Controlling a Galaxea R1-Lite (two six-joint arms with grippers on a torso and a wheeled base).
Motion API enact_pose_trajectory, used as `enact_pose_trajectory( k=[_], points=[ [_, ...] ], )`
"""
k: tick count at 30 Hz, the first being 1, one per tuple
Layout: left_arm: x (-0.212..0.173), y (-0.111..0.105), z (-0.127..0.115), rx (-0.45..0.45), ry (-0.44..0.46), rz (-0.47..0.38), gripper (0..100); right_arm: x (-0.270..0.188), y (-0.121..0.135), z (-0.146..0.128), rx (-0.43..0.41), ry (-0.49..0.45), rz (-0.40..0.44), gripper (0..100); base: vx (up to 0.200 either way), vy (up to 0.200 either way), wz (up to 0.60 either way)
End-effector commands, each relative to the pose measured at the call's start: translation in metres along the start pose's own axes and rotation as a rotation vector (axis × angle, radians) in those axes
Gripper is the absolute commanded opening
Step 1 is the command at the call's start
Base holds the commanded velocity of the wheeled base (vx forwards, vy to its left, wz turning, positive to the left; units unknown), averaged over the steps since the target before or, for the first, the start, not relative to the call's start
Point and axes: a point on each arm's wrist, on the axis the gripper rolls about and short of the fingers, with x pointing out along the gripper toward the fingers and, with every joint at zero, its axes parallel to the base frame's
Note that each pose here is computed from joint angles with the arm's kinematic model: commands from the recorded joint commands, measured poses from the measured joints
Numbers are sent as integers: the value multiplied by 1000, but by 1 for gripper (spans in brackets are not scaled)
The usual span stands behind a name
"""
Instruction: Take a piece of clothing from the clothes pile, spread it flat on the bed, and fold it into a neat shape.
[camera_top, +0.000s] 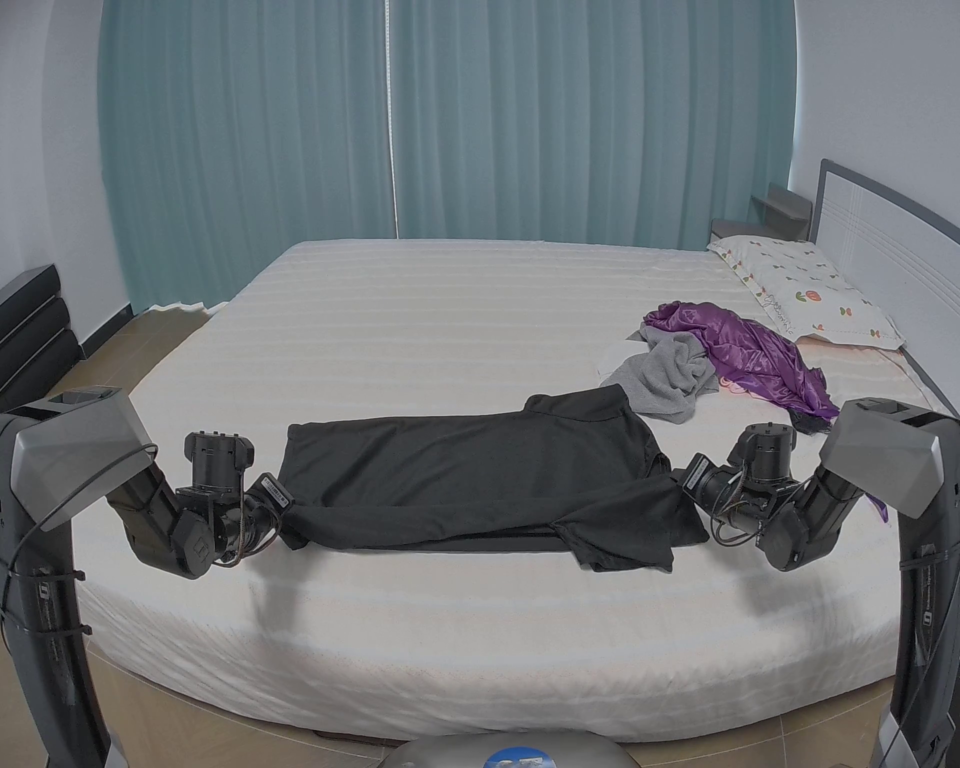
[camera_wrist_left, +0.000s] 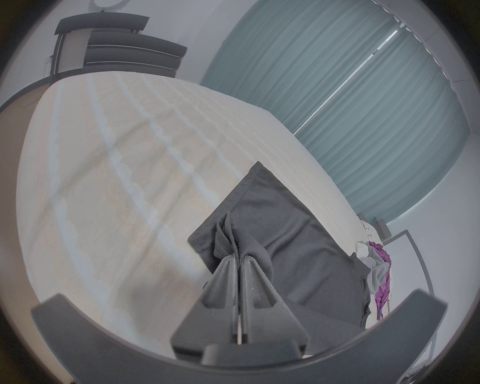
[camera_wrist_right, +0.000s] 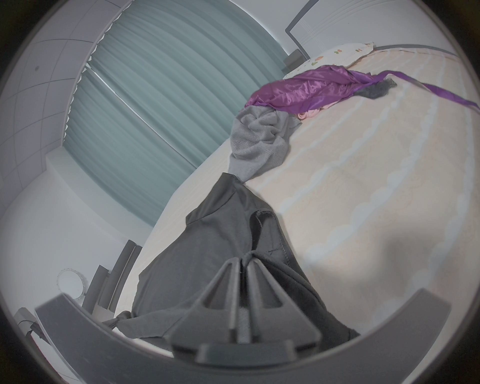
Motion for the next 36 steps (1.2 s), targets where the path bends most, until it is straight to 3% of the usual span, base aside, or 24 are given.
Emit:
enact_pose_trajectory(
  k=[1, 6, 10, 17, 18, 22, 29, 30, 36],
  points=[
    [19, 10, -6, -17, 16, 29, 0, 26, -18, -20, 6, 29, -35, 100, 0, 0, 0],
    [20, 11, -7, -31, 18, 31, 0, 9, -6, -6, 0, -24, 15, 100, 0, 0, 0],
    [20, 10, -6, -39, 16, 29, 0, -20, 7, 0, -4, -13, 41, 100, 0, 0, 0],
    [20, 11, -5, -54, 13, 31, 0, -59, 12, -16, -9, 104, 49, 100, 0, 0, 0],
    [19, 10, -5, -56, 13, 29, 0, -67, 11, -24, -7, 163, 67, 100, 0, 0, 0],
    [19, 10, -5, -57, 14, 28, 0, -66, 8, -43, -13, 248, 75, 100, 0, 0, 0],
    [18, 11, -5, -57, 14, 30, 0, -47, -1, -64, -46, 307, 55, 100, 0, 0, 0],
    [18, 11, -5, -57, 14, 30, 0, -46, -1, -65, -46, 306, 56, 0, 0, 0, 0],
    [17, 11, -5, -57, 16, 33, 0, -45, 0, -63, -48, 294, 66, 0, 0, 0, 0]
  ],
)
